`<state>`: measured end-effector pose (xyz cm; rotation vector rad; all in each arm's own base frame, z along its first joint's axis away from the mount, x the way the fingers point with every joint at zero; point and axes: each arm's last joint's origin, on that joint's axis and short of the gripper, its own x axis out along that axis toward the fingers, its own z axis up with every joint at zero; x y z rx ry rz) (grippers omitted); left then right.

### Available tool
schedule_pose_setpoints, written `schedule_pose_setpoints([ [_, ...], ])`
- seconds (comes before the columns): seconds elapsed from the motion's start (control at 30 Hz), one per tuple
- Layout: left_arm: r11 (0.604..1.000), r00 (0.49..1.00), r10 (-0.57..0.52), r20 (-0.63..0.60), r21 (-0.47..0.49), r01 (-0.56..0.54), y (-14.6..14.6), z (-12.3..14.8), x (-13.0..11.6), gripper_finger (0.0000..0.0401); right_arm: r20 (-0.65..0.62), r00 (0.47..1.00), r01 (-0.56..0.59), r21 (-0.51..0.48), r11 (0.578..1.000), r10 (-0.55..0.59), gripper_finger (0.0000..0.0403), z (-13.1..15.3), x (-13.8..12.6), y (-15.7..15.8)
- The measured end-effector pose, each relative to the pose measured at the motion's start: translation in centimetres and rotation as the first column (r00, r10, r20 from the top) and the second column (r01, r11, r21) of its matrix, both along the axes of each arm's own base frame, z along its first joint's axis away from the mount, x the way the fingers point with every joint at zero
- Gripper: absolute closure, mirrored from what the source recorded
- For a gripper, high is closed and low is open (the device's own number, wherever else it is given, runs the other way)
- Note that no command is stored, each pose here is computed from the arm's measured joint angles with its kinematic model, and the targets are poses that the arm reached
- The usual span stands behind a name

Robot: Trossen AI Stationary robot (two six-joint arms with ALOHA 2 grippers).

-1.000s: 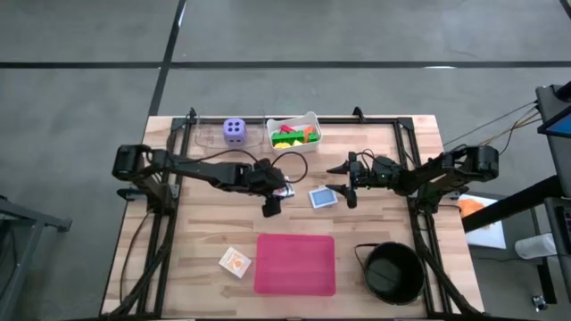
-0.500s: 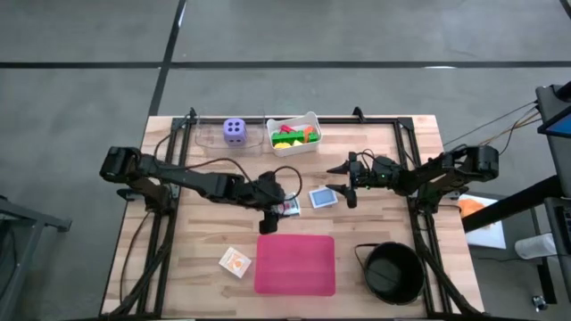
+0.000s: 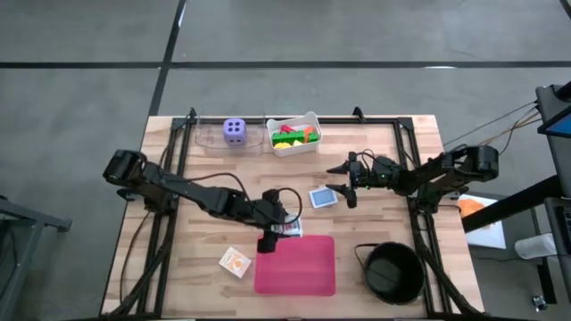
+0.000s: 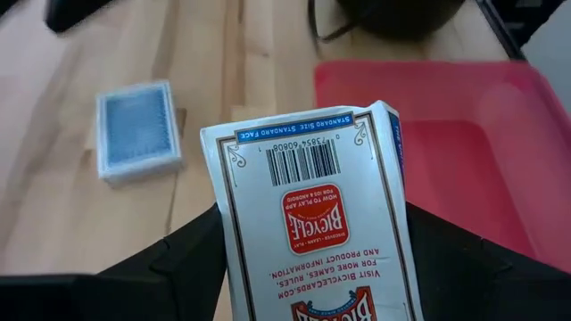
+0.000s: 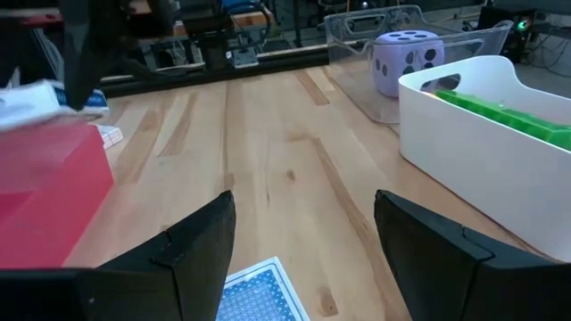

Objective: Pick & Place Toys
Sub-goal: Put the white deck of cards into the red bin

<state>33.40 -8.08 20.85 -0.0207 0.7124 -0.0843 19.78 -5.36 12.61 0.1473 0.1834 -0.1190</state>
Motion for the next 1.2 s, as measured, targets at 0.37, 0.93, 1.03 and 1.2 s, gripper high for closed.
schedule_pose_setpoints([
  [0.37,0.998,0.997,-0.065,-0.041,-0.027,0.064,-2.1,-3.4,1.3,0.0126,-0.032,0.999,0.004,0.024,1.000,-0.003,0.0135,-0.4,0.0,0.1],
  [0.93,0.984,0.982,-0.180,-0.059,-0.013,0.179,-4.4,-4.2,0.5,0.0133,-0.111,0.994,0.016,0.062,0.998,-0.009,0.0135,-1.9,0.1,0.1],
  [1.03,0.981,0.979,-0.195,-0.054,-0.003,0.195,-4.7,-4.1,0.5,0.0131,-0.115,0.993,0.017,0.067,0.998,-0.009,0.0135,-2.0,0.1,0.1],
  [1.2,0.985,0.983,-0.171,-0.065,-0.001,0.171,-4.6,-4.2,0.4,0.0093,-0.100,0.995,0.018,0.067,0.998,-0.011,0.0135,-1.7,0.1,0.1],
])
